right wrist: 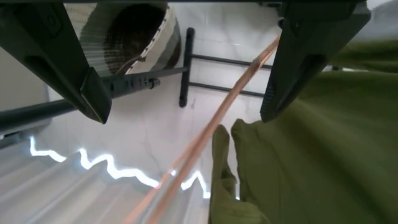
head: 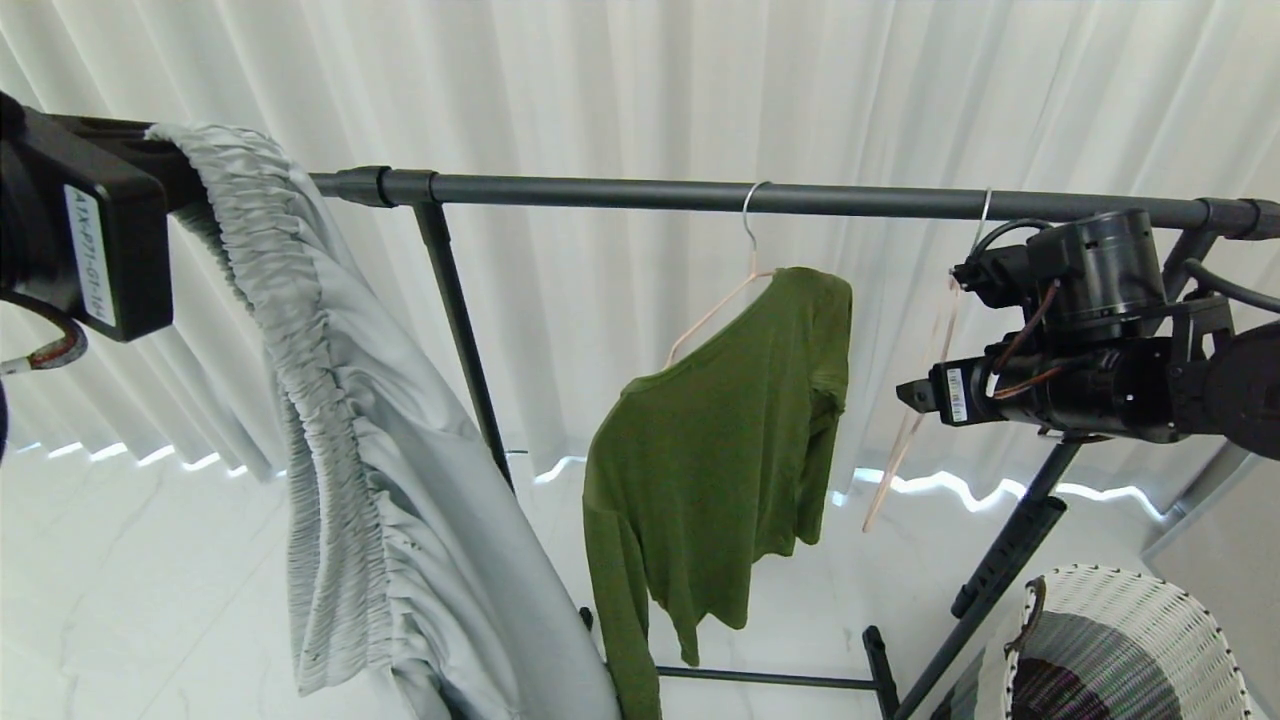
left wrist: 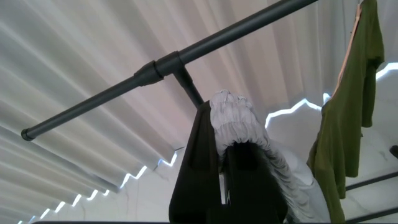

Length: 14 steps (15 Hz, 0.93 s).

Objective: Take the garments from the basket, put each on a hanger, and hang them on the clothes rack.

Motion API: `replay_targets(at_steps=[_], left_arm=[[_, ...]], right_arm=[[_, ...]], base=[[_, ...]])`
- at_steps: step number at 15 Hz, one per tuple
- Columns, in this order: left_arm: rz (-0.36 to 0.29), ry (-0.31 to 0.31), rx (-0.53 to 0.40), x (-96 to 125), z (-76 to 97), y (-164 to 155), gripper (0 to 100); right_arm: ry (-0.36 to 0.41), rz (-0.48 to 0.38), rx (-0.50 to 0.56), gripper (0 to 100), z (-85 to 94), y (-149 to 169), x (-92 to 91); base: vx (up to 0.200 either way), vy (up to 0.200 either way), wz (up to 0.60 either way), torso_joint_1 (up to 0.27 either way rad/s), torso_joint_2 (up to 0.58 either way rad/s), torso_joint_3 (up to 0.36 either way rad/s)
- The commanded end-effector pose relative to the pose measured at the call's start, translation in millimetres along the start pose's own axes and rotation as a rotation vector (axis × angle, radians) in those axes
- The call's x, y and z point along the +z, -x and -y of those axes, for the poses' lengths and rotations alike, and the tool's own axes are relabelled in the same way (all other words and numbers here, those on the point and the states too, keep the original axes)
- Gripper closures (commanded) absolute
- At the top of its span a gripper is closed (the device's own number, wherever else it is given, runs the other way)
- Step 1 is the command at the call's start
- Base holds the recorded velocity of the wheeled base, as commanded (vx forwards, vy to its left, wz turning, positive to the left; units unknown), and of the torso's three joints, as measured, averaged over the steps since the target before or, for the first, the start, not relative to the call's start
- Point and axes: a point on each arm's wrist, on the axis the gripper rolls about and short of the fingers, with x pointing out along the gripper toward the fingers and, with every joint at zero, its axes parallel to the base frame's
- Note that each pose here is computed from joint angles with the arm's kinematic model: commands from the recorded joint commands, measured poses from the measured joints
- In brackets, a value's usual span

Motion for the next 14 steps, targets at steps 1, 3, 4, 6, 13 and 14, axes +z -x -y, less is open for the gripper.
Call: replay_targets(at_steps=[1, 3, 4, 6, 13, 14], left_arm=[[0.000, 0.000, -0.001, 0, 0.4, 0, 100], [0.000, 0.000, 0.001, 0, -0.1, 0, 100], [0.000, 0.000, 0.001, 0, -0.1, 0, 100], [-0.001, -0.001, 0.000, 0, 0.2, 0, 100], [-0.004, -0.003, -0.001, -1, 0.7, -1, 100], [-0.004, -0.003, -0.001, -1, 0.7, -1, 100]], right_arm=[[-0.008, 0.003, 0.004, 0, 0.8, 5, -0.7], [-0.014, -0.014, 0.001, 0, 1.7, 5, -6.5], [-0.027, -0.021, 0.002, 0, 1.5, 5, -8.8], [-0.042, -0.028, 0.002, 0, 1.1, 5, -11.0], [-0.120, -0.089, -0.032, 0, 6.0, -11, -23.5], [-0.123, -0.092, -0.036, 0, 7.6, -14, -24.1]], base=[[0.000, 0.000, 0.00, 0.000, 0.00, 0.000], [0.000, 0.000, 0.00, 0.000, 0.00, 0.000], [0.000, 0.000, 0.00, 0.000, 0.00, 0.000], [0.000, 0.000, 0.00, 0.000, 0.00, 0.000], [0.000, 0.000, 0.00, 0.000, 0.00, 0.000], [0.000, 0.000, 0.00, 0.000, 0.00, 0.000]])
